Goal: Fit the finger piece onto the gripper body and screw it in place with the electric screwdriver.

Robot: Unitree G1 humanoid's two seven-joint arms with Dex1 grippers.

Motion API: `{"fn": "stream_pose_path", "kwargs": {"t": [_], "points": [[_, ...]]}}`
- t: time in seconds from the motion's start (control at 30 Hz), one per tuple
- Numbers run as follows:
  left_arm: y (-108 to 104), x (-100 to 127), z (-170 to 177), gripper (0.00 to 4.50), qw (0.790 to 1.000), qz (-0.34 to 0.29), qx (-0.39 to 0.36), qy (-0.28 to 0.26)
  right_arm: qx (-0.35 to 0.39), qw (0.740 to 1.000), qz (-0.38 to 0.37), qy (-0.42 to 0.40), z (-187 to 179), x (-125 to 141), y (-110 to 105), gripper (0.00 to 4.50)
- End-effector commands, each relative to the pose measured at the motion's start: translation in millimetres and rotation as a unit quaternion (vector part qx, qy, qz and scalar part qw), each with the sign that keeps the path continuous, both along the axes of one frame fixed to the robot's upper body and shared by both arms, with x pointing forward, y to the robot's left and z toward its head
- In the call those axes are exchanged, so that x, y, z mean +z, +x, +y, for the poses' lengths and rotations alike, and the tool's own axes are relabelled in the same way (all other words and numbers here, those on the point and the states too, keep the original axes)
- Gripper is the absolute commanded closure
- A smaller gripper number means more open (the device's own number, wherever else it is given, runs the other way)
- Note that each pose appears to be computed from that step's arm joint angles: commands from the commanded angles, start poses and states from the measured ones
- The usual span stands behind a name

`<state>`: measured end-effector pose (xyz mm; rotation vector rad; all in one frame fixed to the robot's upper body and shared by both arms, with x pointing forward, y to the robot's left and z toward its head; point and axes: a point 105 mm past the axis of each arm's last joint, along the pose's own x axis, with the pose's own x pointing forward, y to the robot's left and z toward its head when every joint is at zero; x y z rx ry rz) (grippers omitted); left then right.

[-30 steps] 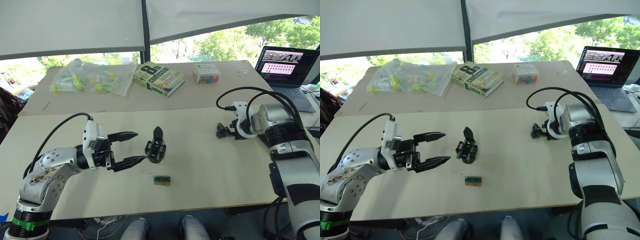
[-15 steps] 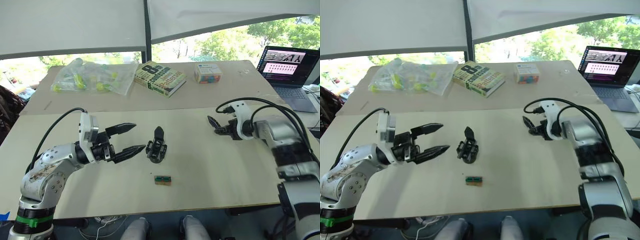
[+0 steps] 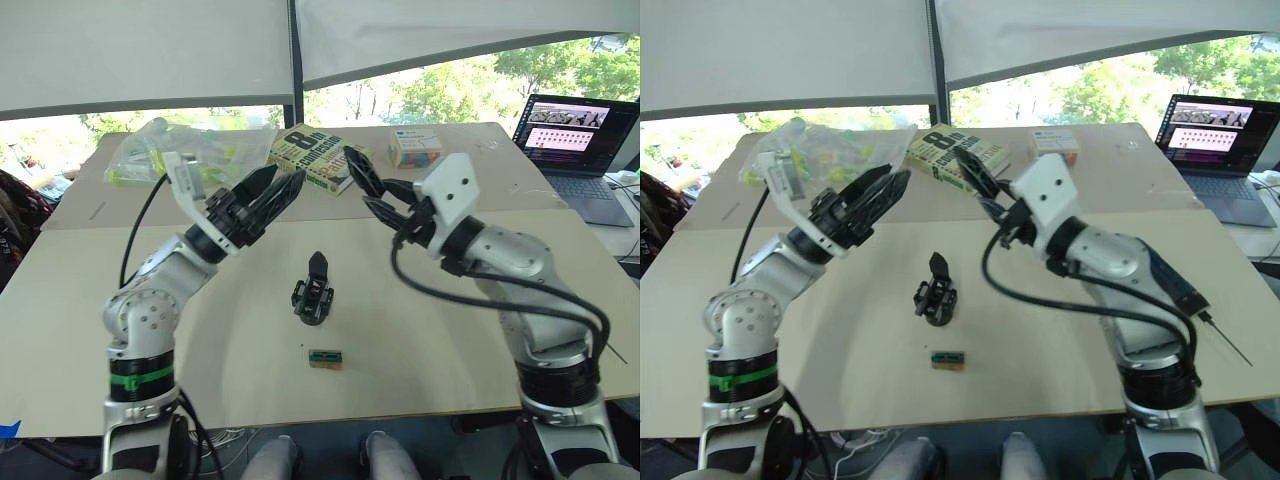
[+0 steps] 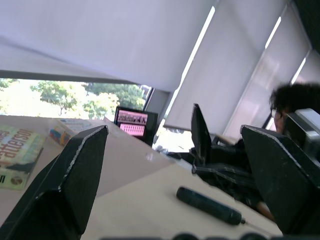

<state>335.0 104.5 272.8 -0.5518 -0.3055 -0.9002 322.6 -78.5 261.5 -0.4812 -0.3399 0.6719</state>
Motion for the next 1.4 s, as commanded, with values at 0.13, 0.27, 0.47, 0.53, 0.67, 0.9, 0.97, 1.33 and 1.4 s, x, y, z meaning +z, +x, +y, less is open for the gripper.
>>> {"fn": "stream_pose_path", "kwargs": {"t": [0.13,0.27,0.47,0.53,0.67,0.9,0.97,1.33,1.4], "points": [[-4.9,15.4,-20.6,0.00,0.999,-0.008,-0.027,-0.034,-0.017,0.998,-0.052,-0.012,6.0,7.0,-6.1,3.40],[-5.8,14.0,-26.6,0.00,0.999,-0.005,-0.036,-0.033,-0.010,0.998,-0.052,-0.021,12.1,2.1,-7.6,3.40],[-4.6,10.5,-31.3,0.56,0.998,0.003,-0.043,-0.036,-0.001,0.998,-0.061,-0.027,17.4,2.1,-10.2,3.40],[-5.3,10.2,-32.8,1.32,0.998,0.003,-0.047,-0.038,0.002,0.998,-0.062,-0.029,18.4,1.8,-11.1,3.40],[-6.7,12.0,-34.6,3.29,0.998,-0.003,-0.049,-0.044,0.008,0.998,-0.060,-0.032,19.4,0.5,-12.5,3.40],[-9.0,17.0,-36.5,4.50,0.997,-0.005,-0.053,-0.060,0.033,0.998,-0.043,-0.024,22.3,-3.0,-17.7,3.40],[-11.2,22.4,-37.7,4.50,0.996,-0.008,-0.058,-0.072,0.035,0.998,-0.047,-0.017,21.4,0.2,-18.7,2.30],[-15.2,41.8,-4.8,4.50,0.993,-0.041,-0.098,-0.057,0.180,0.978,0.085,-0.063,-22.2,-3.6,-35.3,0.02],[-20.8,37.0,0.9,4.50,0.990,-0.036,-0.138,-0.013,0.203,0.968,0.136,-0.061,-32.4,-4.0,-36.6,0.02]]}}
